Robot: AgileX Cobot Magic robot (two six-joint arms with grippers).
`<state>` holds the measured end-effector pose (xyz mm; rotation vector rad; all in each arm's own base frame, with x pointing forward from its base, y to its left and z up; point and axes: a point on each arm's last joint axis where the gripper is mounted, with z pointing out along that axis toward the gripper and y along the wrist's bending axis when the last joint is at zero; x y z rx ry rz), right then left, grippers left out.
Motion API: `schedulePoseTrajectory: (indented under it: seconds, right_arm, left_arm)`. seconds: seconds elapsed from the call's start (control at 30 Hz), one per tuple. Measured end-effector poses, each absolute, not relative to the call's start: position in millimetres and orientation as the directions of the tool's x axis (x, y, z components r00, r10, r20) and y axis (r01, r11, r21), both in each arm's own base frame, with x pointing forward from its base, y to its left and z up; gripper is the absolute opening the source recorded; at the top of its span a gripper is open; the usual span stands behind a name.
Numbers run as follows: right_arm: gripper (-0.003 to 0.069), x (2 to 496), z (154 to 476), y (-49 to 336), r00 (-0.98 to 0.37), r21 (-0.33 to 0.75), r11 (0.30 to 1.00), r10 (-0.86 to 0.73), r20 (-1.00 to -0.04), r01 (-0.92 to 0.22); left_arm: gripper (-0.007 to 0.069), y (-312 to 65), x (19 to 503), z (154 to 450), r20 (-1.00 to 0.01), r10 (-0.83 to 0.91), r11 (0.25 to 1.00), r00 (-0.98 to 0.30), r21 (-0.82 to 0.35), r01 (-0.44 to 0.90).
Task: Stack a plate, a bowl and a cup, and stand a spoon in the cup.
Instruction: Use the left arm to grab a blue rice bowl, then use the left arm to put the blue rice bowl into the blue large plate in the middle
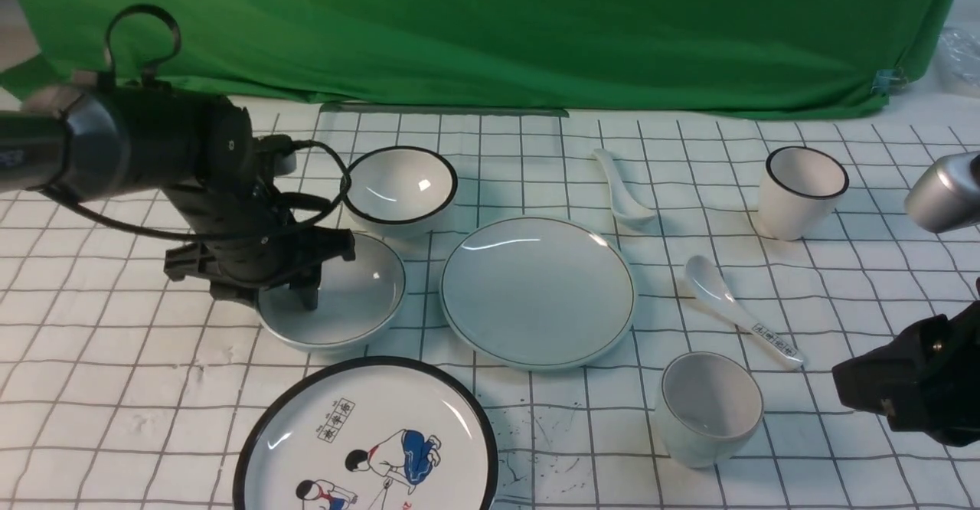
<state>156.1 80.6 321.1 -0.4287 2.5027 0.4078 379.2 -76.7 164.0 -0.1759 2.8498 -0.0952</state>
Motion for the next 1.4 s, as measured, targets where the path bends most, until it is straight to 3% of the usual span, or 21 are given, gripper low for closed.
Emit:
schedulePoseTrajectory:
  seconds: [0.13, 0.33, 0.5, 0.63, 0.73, 0.93, 1.13, 1.4]
  right_arm:
    - [0.0253, 156.0, 321.1, 80.8, -0.791, 0.196, 0.902, -0.212, -0.574, -0.384]
    - [0.0253, 156.0, 321.1, 80.9, -0.789, 0.194, 0.901, -0.217, -0.575, -0.389]
    - [0.0253, 156.4, 321.5, 81.0, -0.782, 0.188, 0.898, -0.224, -0.582, -0.397]
    - [0.0253, 158.0, 322.6, 81.4, -0.771, 0.187, 0.898, -0.217, -0.599, -0.398]
    - [0.0253, 158.3, 322.9, 81.5, -0.769, 0.187, 0.898, -0.216, -0.602, -0.398]
    - [0.0253, 159.1, 323.5, 81.6, -0.762, 0.185, 0.898, -0.212, -0.611, -0.398]
    - [0.0253, 159.6, 323.7, 81.6, -0.758, 0.181, 0.898, -0.214, -0.616, -0.4]
    - [0.0253, 161.1, 322.5, 81.2, -0.757, 0.167, 0.9, -0.225, -0.614, -0.403]
  left_arm:
    - [0.0116, -76.7, 378.7, 175.6, -0.284, -0.106, 0.993, -0.953, -0.08, -0.087]
    - [0.0052, -78.6, 369.4, 199.9, -0.286, -0.057, 0.995, -0.957, -0.096, -0.03]
    - [0.0051, -100.1, 359.6, 239.1, -0.362, -0.092, 0.937, -0.928, -0.346, 0.042]
    - [0.0051, -125.3, 359.3, 254.5, -0.426, -0.123, 0.883, -0.896, -0.46, 0.097]
    - [0.0051, -152.5, 362.7, 246.5, -0.468, -0.11, 0.871, -0.877, -0.471, 0.142]
    - [0.0051, -190.7, 385.6, 214.1, -0.44, -0.066, 0.865, -0.896, -0.473, 0.169]
    - [0.0051, -200.2, 403.8, 182.6, -0.382, -0.042, 0.872, -0.923, -0.465, 0.153]
    - [0.0051, -199.3, 403.5, 170.0, -0.354, -0.003, 0.886, -0.935, -0.434, 0.161]
